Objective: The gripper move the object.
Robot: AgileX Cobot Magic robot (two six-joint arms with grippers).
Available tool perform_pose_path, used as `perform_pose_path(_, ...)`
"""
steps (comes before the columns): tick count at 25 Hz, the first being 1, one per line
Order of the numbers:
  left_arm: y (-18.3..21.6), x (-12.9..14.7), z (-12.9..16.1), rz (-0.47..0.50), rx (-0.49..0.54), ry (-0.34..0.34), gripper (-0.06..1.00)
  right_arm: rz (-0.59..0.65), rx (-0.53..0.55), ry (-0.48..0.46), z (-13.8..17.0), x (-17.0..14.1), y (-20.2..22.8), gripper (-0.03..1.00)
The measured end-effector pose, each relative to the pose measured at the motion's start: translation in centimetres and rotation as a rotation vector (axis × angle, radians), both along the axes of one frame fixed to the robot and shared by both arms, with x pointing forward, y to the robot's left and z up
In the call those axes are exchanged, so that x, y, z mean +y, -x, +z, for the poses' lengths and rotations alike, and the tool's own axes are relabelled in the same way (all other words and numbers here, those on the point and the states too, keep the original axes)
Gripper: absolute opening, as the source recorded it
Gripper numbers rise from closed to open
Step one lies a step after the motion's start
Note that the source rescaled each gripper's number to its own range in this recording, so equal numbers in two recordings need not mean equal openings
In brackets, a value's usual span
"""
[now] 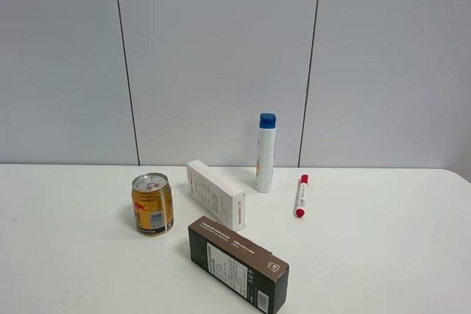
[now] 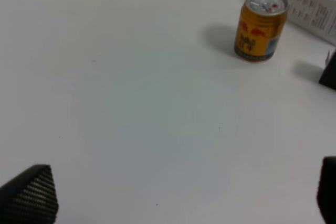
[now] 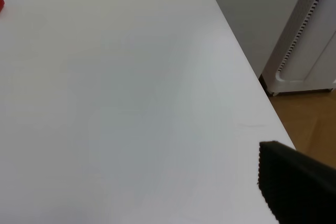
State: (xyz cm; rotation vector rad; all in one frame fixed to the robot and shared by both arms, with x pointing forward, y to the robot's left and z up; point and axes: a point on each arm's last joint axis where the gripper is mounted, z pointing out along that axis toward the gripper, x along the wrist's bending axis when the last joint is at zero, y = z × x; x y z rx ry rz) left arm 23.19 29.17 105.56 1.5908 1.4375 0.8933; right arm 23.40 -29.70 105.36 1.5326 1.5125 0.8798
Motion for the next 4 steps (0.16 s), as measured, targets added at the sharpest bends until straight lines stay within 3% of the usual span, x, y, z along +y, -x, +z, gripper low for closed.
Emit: perform_pose_path(4, 0.0, 0.0, 0.0, 0.0, 0.0, 0.0, 1.0, 0.0, 0.0, 0.0, 0.0, 0.0, 0.0, 1.0)
